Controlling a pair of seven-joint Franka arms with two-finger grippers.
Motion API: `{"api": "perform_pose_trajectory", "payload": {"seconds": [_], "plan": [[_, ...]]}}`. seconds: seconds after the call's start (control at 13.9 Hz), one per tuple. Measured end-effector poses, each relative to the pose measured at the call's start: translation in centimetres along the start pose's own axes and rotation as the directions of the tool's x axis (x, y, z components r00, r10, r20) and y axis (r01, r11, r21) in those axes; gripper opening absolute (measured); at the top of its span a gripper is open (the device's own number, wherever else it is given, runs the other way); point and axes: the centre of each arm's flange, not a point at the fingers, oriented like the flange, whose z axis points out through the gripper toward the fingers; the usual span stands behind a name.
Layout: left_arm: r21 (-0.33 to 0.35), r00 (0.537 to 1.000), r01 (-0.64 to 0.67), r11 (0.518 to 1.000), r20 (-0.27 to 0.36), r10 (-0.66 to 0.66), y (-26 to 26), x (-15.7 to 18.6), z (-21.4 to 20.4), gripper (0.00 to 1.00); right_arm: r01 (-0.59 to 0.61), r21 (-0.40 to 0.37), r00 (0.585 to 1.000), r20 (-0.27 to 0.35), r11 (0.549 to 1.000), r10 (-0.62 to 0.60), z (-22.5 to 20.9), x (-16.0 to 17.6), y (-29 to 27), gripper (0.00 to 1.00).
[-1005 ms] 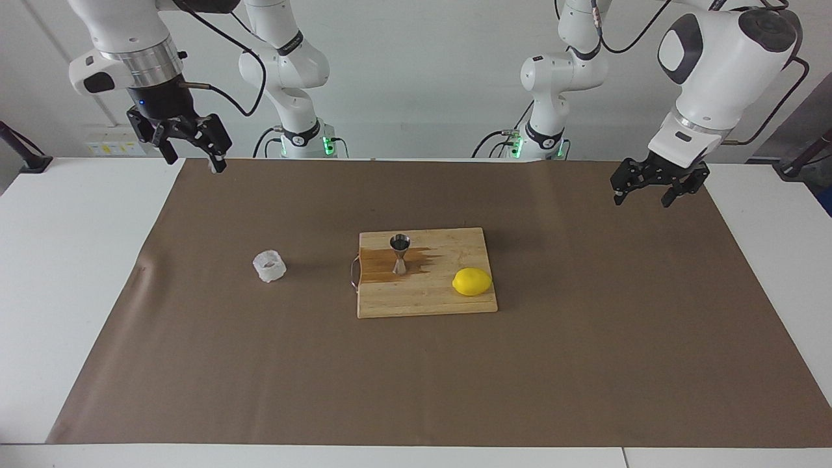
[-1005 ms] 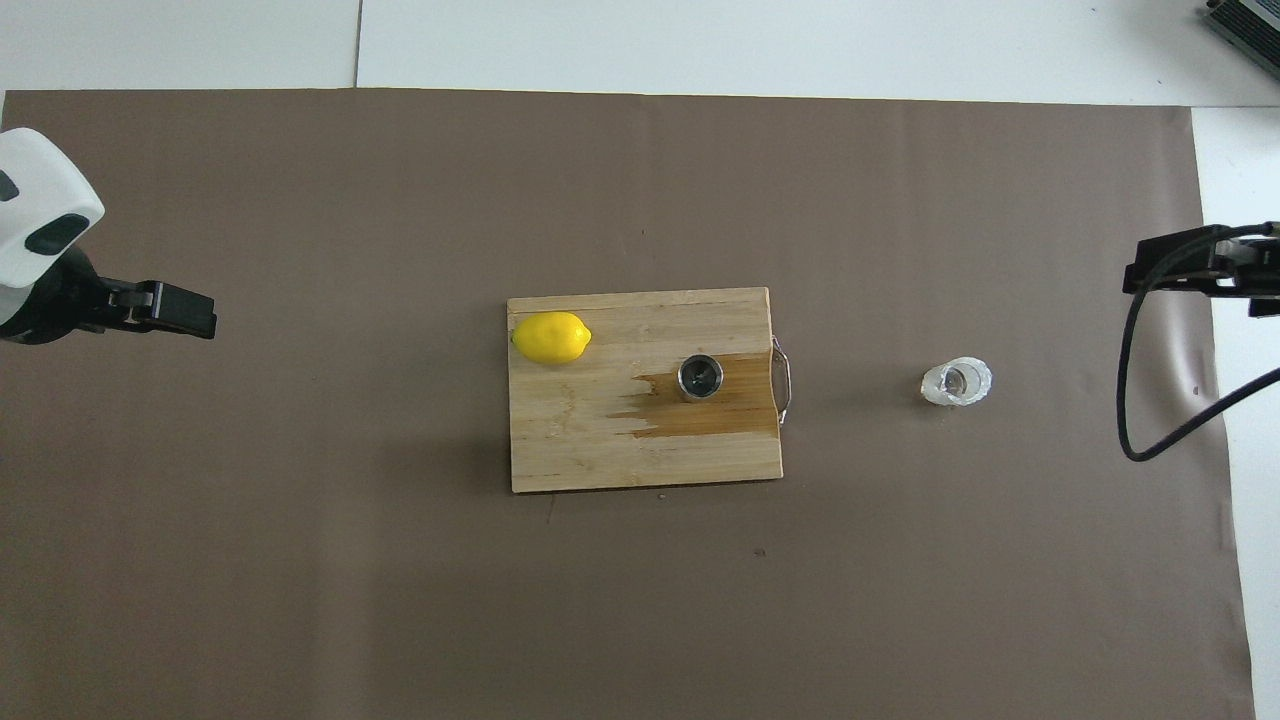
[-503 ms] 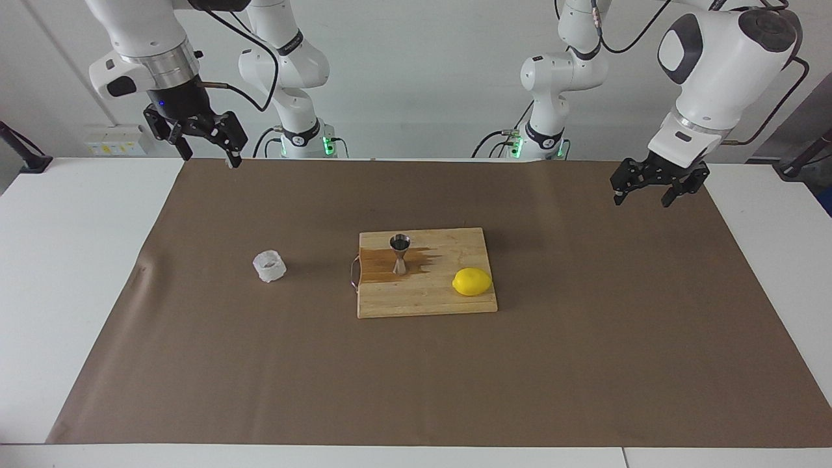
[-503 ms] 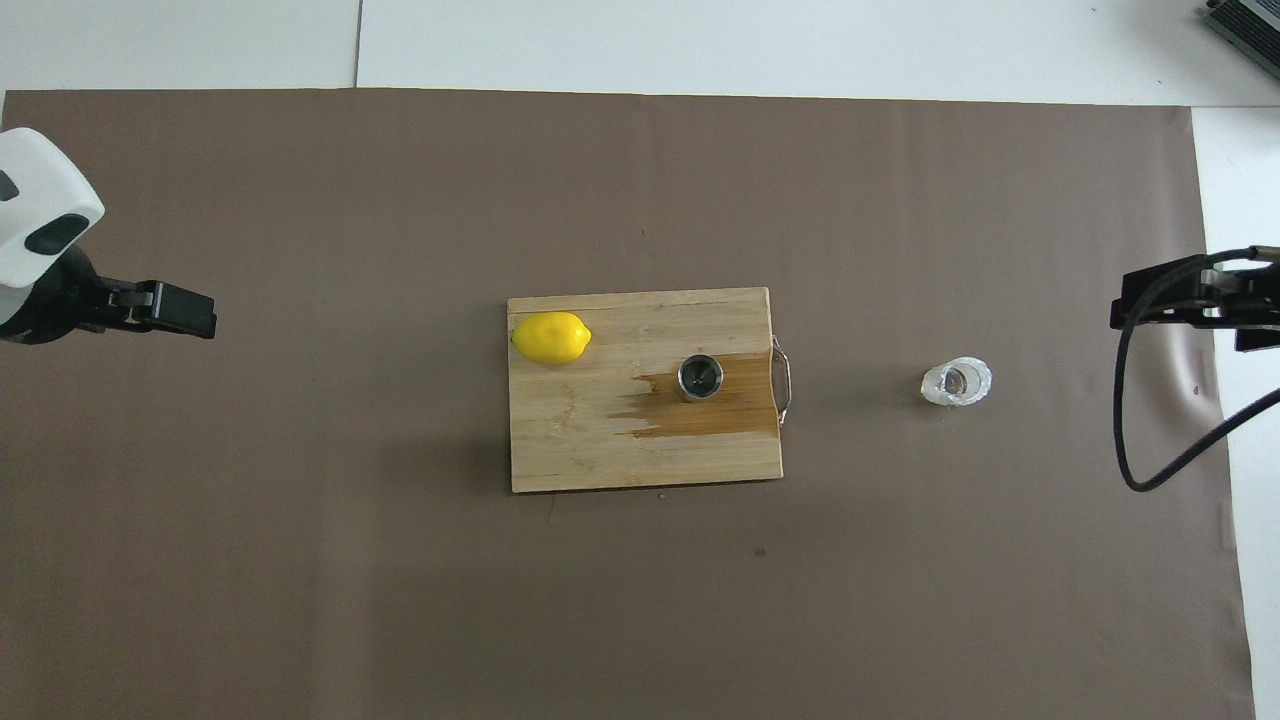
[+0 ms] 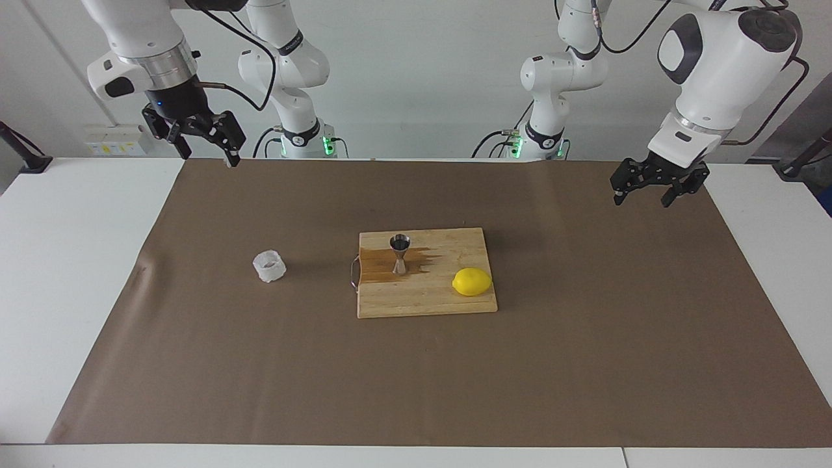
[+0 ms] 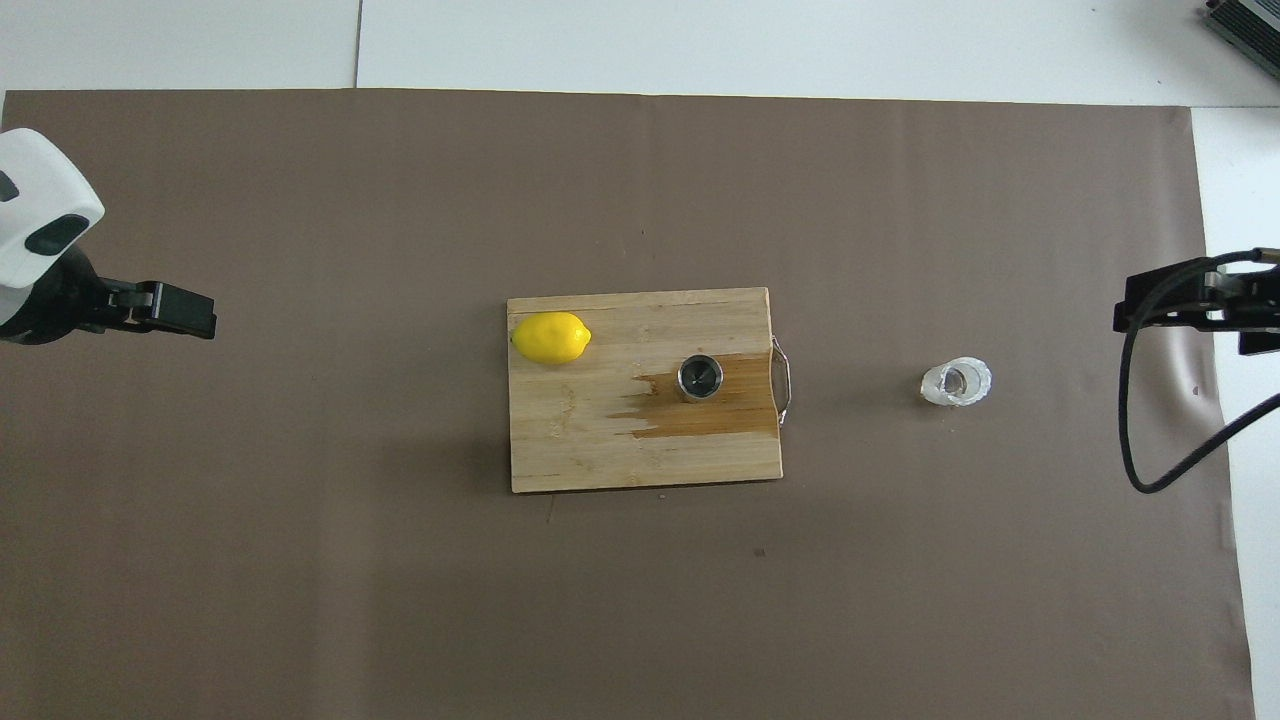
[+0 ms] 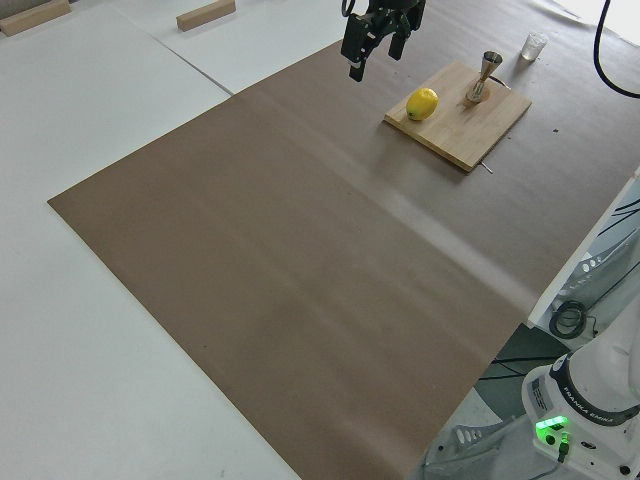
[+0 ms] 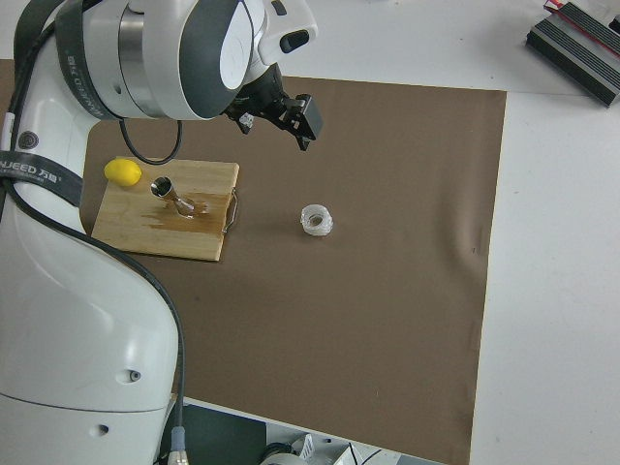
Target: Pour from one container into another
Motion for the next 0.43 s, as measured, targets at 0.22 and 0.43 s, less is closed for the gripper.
{"api": "perform_pose_trajectory", "payload": {"seconds": [0.22, 0.43], "plan": [[0.0, 1.0, 0.0, 1.0, 0.0, 0.0, 0.0, 0.0, 0.0, 1.0, 0.003, -0.003, 1.0, 0.014, 1.0, -0.003, 0.01, -0.32, -0.11, 1.0], [0.0, 1.0, 0.0, 1.0, 0.0, 0.0, 0.0, 0.0, 0.0, 1.0, 0.006, -0.003, 1.0, 0.016, 1.0, -0.006, 0.05, -0.36, -0.2, 1.0]]}}
